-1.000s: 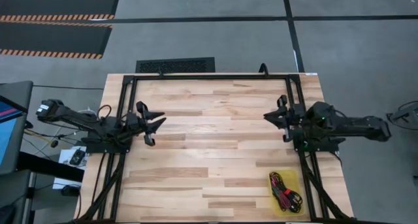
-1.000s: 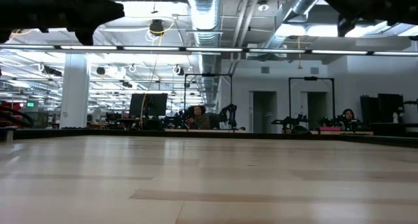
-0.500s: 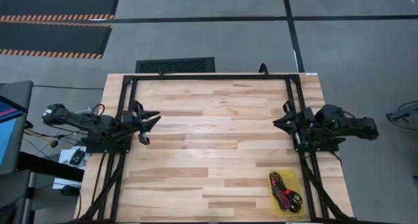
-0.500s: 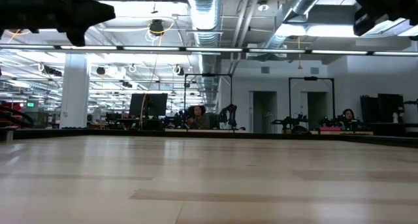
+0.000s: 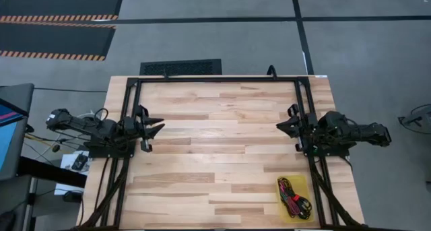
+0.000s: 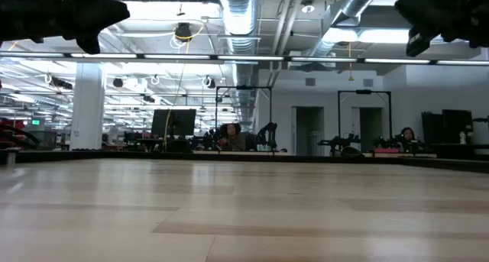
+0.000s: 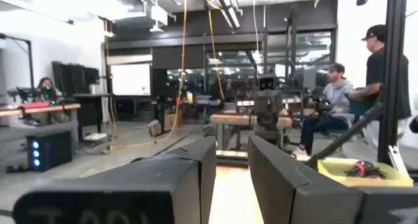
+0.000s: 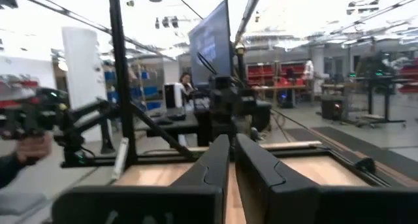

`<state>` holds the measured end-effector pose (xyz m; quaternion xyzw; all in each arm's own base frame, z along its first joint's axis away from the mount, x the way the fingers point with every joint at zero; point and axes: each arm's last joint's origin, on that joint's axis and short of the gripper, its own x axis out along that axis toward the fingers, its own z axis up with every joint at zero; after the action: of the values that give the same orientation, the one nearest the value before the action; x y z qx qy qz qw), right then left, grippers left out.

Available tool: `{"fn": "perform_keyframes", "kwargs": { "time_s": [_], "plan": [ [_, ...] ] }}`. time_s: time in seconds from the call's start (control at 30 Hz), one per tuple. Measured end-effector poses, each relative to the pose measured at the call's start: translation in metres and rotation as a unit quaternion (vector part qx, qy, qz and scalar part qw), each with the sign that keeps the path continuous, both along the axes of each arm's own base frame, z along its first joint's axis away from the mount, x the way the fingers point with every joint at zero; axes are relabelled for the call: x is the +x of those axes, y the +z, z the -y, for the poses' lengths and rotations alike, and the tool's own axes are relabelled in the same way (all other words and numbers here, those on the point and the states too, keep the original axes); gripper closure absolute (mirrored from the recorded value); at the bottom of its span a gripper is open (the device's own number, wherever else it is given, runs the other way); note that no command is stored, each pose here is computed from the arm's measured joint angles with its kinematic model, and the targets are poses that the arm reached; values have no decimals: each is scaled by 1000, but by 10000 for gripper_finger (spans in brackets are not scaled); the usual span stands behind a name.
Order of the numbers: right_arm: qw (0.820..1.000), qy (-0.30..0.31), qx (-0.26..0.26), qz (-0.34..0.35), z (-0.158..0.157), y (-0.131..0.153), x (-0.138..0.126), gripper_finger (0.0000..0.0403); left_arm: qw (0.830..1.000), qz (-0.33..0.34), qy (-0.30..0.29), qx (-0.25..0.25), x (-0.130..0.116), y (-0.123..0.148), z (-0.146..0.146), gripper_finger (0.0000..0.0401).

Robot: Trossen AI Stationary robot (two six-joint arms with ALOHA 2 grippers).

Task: Pick and place USB-C Cables
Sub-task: Return to Home Position

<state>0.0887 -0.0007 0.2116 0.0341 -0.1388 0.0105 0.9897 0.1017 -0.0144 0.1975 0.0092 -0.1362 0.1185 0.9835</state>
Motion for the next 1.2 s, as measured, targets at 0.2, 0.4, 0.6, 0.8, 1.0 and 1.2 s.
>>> {"fn": "perform_keyframes", "kwargs": {
  "time_s": [0.2,0.4,0.6,0.8,1.0,1.2],
  "plan": [
    [999,-24,-4,-25,4,-5,1,381,1000,-4,14,15,0,0,-1,319],
    [998,-39,-23,-36,10,-7,0,391,998,-20,42,33,-4,4,-3,319],
    [999,-13,-17,-37,14,-7,-1,384,998,-52,27,29,-17,10,-6,319],
    [997,42,9,-63,14,-11,-1,389,996,-67,-50,33,-11,-3,-1,319],
    [996,54,24,-62,13,-11,0,388,997,-58,-41,32,-8,-14,-4,319],
    [996,82,32,-10,9,-16,3,390,998,-47,-39,26,-7,-12,-10,319]
  ]
}}
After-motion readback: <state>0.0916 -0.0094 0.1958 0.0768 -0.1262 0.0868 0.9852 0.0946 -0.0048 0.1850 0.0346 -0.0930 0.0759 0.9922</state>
